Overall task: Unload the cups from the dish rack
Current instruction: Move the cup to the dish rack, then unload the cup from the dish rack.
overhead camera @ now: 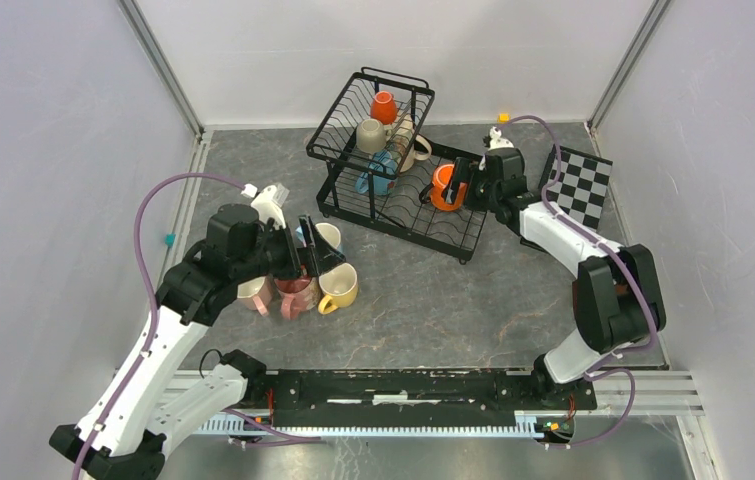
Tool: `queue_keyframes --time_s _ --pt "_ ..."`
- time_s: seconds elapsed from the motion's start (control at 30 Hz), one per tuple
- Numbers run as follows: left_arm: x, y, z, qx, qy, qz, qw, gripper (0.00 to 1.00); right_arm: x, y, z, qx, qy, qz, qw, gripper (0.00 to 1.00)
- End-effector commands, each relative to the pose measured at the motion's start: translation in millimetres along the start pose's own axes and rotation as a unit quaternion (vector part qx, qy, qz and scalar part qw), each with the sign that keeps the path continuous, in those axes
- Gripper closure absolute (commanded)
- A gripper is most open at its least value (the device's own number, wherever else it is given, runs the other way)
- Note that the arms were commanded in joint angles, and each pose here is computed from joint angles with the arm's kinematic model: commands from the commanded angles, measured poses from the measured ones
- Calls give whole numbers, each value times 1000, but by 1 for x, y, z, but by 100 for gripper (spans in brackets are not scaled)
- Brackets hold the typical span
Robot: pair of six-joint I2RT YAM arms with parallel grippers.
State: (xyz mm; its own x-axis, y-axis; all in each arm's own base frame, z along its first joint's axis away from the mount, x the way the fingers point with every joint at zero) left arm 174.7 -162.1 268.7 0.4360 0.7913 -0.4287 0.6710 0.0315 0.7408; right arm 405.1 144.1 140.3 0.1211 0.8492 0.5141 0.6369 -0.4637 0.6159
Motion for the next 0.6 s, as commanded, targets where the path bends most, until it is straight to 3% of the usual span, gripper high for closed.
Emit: queue_keyframes --time_s 0.0,0.13,0.4,0.57 --pt "-10 6 -3 -18 -25 -9 999 0 15 15 6 -28 20 18 999 11" --pt "-10 5 -3 -18 -24 -9 999 0 3 11 4 -42 2 30 999 19" --pt "-9 4 -4 -17 -22 -8 1000 0 -12 13 10 -46 -43 26 998 51" --pt "-9 3 -4 -16 -22 -7 1000 0 -10 19 20 -47 -42 24 998 58"
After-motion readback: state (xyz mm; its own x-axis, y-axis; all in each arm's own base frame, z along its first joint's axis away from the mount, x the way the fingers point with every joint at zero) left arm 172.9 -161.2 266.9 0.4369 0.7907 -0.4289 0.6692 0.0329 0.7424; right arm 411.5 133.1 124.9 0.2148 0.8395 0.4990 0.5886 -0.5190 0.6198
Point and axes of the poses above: each gripper's point midway between its finger pads, its own z axis out along the fingers, its own x axis along the line the jaws close on, y = z × x, the point moved 2 cm from there along -z, back along the fingers, and after that the axes turned 14 degrees about z, right-handed, at the moved point
